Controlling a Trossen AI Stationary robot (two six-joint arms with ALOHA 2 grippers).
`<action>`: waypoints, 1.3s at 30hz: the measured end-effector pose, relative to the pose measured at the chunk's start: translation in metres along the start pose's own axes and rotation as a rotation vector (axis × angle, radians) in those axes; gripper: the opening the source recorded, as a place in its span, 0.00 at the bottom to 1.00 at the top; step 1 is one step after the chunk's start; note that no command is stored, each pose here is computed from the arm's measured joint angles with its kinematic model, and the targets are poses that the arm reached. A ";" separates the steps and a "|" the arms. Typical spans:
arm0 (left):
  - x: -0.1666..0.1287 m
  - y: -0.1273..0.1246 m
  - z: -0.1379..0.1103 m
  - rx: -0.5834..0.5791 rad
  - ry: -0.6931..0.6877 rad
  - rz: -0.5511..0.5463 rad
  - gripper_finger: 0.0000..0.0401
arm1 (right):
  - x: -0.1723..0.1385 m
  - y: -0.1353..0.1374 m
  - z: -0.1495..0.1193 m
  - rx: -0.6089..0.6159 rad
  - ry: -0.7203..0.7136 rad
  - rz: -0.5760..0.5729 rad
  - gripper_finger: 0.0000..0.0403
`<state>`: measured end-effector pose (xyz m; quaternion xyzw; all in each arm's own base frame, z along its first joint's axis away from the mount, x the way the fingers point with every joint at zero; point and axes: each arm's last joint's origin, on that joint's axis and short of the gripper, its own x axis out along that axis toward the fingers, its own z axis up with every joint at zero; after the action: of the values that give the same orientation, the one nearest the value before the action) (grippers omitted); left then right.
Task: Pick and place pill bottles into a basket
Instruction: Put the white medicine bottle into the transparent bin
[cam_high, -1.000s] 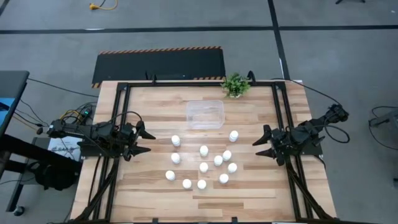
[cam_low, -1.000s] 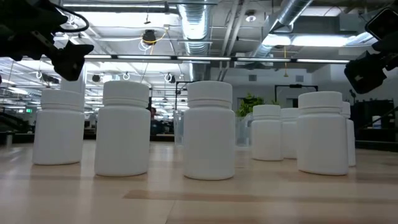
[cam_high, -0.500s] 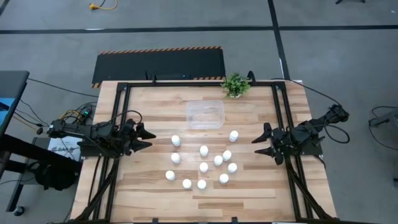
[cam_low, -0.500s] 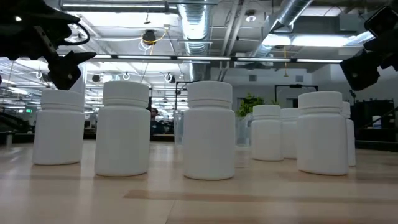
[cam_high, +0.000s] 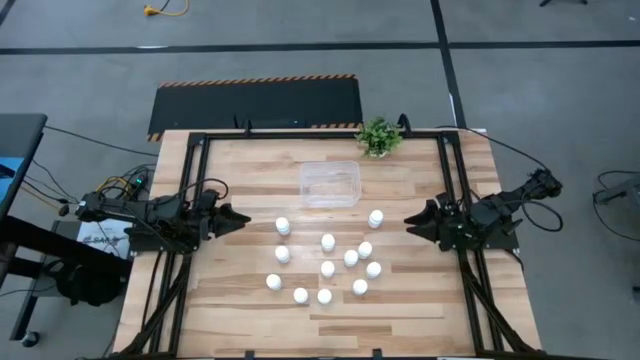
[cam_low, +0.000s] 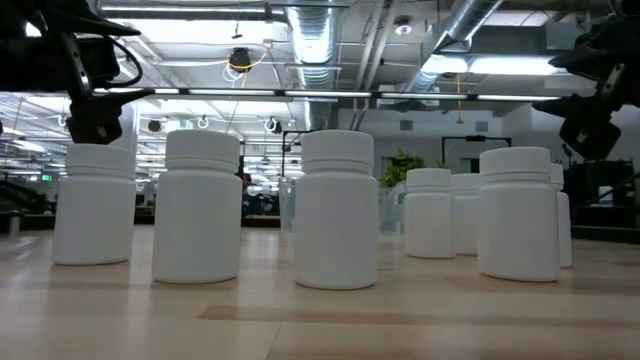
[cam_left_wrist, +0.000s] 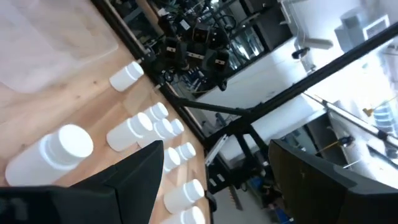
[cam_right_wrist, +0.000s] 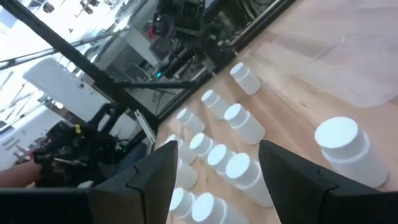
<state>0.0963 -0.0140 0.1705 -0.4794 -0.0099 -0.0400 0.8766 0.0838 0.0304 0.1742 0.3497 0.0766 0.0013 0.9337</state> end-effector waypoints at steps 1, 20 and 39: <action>0.000 0.000 0.000 0.000 0.000 0.000 0.70 | 0.000 0.000 0.000 -0.003 -0.007 -0.008 0.54; 0.003 -0.016 0.011 0.442 -0.016 0.013 0.70 | -0.004 0.015 0.041 -0.206 -0.331 -0.031 0.54; 0.056 -0.110 0.064 0.832 0.453 0.311 0.70 | 0.018 0.093 0.139 -0.505 0.454 -0.451 0.54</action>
<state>0.1450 -0.0227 0.3009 -0.0639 0.2375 -0.0045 0.9693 0.1260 0.0108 0.3359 0.0748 0.3530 -0.1078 0.9264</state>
